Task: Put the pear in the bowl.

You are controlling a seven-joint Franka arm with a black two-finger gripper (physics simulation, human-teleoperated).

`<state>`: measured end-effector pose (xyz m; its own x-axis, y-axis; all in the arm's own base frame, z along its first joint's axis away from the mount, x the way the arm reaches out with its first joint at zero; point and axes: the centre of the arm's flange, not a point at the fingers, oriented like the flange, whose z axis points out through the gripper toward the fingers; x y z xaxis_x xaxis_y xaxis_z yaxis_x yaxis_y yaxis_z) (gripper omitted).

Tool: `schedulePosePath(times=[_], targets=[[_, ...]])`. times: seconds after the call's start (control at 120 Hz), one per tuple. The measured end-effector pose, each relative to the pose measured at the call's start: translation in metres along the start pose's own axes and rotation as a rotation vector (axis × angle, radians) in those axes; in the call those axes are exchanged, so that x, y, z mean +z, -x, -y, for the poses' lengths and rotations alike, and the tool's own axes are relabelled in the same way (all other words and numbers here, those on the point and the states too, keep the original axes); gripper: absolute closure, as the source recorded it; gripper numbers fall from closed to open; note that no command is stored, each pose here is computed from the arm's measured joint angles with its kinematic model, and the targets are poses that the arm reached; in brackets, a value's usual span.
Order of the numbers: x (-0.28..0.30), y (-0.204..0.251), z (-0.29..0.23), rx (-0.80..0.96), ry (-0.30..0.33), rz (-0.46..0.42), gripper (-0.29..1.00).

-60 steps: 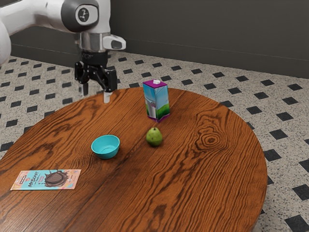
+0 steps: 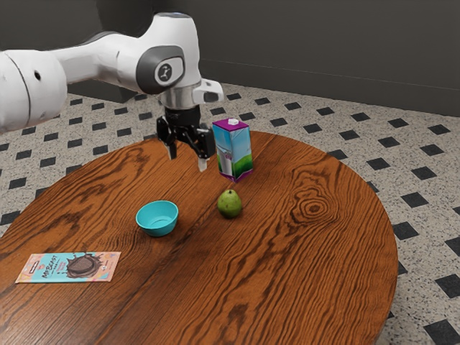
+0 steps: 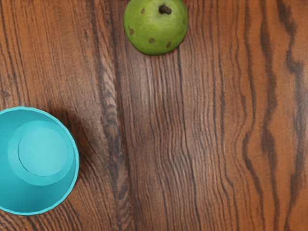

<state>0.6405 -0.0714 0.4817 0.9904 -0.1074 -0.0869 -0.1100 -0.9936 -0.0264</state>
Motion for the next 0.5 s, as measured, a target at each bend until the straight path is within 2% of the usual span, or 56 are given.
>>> schedulePosePath(times=[0.5], targets=[[0.125, -0.064, -0.032, 0.036, 0.038, -0.073, 0.00]])
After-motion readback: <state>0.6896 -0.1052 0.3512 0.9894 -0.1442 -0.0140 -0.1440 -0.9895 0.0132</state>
